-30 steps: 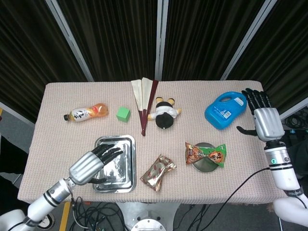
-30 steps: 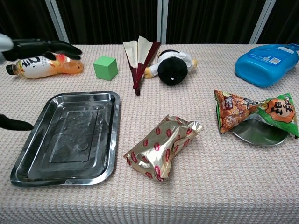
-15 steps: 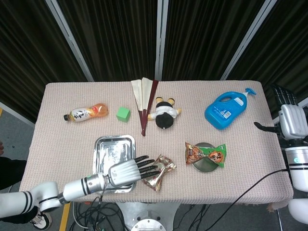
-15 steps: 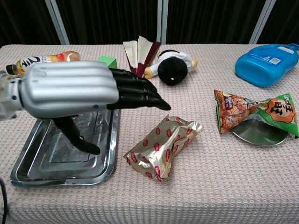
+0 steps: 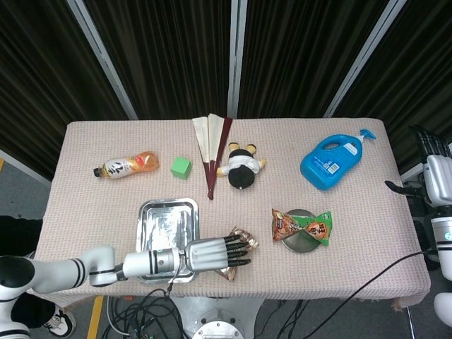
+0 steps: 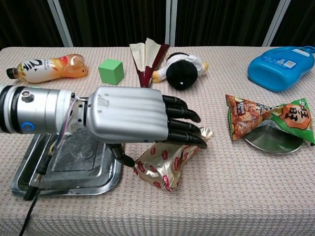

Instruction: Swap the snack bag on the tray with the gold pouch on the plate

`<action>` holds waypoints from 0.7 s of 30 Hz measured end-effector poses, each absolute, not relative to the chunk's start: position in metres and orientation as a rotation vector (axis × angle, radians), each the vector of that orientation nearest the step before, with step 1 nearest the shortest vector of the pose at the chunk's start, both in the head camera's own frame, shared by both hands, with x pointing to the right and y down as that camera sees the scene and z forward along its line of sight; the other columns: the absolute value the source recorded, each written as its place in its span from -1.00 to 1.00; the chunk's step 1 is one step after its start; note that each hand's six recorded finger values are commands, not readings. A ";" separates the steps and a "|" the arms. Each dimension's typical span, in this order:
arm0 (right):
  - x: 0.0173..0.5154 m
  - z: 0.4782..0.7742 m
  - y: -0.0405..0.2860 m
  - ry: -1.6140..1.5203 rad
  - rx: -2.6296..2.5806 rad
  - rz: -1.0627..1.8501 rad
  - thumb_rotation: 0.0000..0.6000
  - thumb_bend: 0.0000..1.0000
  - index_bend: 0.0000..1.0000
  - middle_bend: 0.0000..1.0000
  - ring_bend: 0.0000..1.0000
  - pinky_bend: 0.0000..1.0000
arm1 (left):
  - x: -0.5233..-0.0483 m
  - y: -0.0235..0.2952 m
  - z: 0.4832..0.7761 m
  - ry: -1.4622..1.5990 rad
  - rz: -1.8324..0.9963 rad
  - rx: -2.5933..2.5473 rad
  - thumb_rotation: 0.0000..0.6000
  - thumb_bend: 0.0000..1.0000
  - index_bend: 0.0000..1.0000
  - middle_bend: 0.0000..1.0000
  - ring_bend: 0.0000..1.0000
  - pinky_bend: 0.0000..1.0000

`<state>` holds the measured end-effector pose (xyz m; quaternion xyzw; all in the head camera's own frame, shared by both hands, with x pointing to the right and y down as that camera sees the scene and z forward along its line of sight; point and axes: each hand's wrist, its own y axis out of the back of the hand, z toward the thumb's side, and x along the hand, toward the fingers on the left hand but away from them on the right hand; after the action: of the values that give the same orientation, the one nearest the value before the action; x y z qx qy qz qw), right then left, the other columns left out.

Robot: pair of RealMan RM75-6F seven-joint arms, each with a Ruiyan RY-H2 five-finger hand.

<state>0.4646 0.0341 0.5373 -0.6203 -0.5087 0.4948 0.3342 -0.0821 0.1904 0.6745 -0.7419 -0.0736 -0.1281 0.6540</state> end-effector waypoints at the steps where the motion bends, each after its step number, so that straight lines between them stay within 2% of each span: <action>1: 0.465 0.537 0.034 -1.332 -1.622 1.290 1.00 -1.00 -1.00 -0.94 -1.00 -1.00 | -0.080 0.190 0.676 -0.171 -0.285 -1.674 1.00 -0.91 -0.79 -0.73 -0.88 -0.68; 10: 0.473 0.533 0.031 -1.366 -1.612 1.288 1.00 -1.00 -1.00 -0.94 -1.00 -1.00 | -0.064 0.187 0.686 -0.193 -0.243 -1.627 1.00 -0.91 -0.78 -0.73 -0.88 -0.66; 15: 0.476 0.533 0.030 -1.398 -1.641 1.288 1.00 -1.00 -1.00 -0.94 -1.00 -1.00 | -0.058 0.196 0.689 -0.206 -0.209 -1.585 1.00 -0.89 -0.77 -0.70 -0.82 -0.55; 21: 0.473 0.533 0.028 -1.394 -1.656 1.281 1.00 -1.00 -1.00 -0.94 -1.00 -1.00 | -0.053 0.197 0.694 -0.184 -0.195 -1.556 1.00 -0.58 -0.55 -0.50 -0.62 -0.36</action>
<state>0.4734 0.0283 0.5332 -0.6263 -0.5273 0.4846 0.3081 -0.0530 0.1965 0.6939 -0.6996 -0.0826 -0.0876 0.7044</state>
